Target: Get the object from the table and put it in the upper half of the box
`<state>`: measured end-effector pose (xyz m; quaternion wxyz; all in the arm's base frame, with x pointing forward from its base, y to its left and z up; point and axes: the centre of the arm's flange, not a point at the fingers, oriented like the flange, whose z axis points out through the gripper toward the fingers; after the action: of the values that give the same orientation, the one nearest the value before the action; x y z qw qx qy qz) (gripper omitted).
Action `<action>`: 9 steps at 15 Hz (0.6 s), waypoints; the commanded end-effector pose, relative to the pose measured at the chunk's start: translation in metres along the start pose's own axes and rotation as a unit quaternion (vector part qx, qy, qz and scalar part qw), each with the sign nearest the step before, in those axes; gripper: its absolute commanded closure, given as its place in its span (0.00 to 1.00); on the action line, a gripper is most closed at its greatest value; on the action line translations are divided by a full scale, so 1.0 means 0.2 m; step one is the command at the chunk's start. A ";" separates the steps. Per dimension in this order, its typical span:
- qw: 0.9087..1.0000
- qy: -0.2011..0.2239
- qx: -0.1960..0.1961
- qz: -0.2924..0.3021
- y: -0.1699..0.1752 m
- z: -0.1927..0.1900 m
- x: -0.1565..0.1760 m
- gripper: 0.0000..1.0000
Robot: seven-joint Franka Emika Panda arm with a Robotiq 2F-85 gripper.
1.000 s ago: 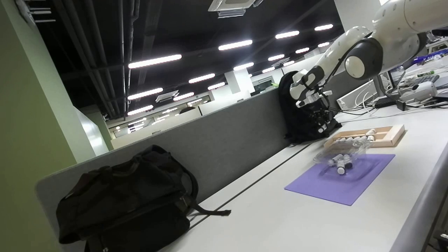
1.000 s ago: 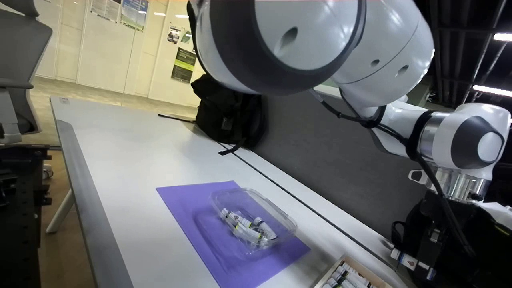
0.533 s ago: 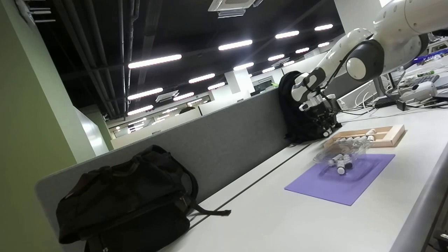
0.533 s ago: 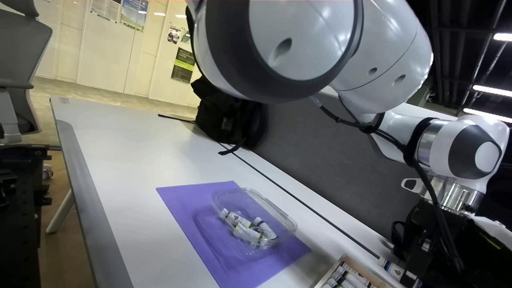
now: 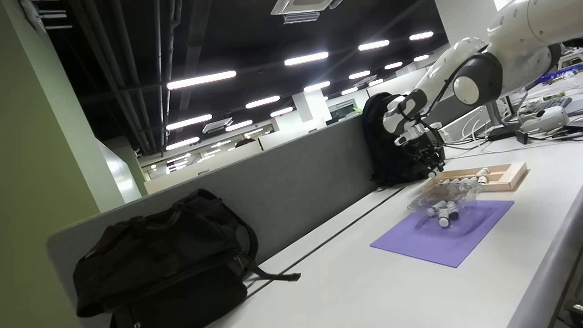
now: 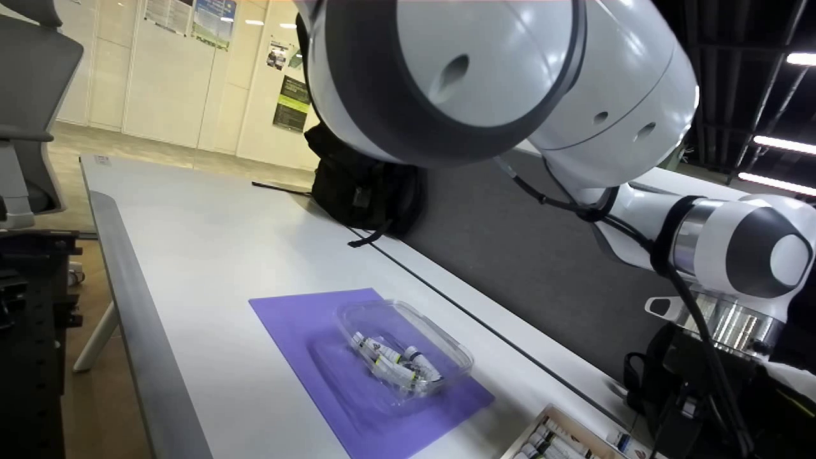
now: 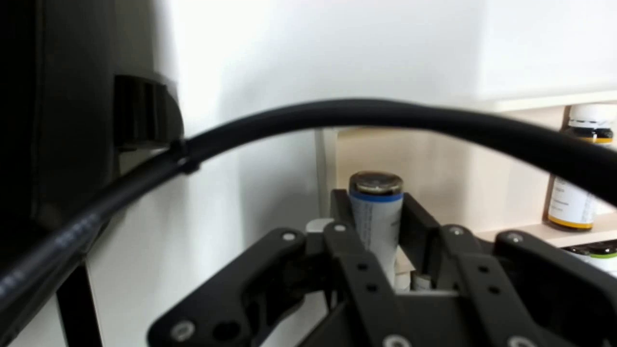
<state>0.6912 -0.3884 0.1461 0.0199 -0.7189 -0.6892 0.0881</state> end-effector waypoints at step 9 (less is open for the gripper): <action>1.000 -0.005 0.022 0.018 -0.26 0.09 0.04 0.47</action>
<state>0.6793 -0.4006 0.1349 0.0337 -0.7245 -0.6815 0.0978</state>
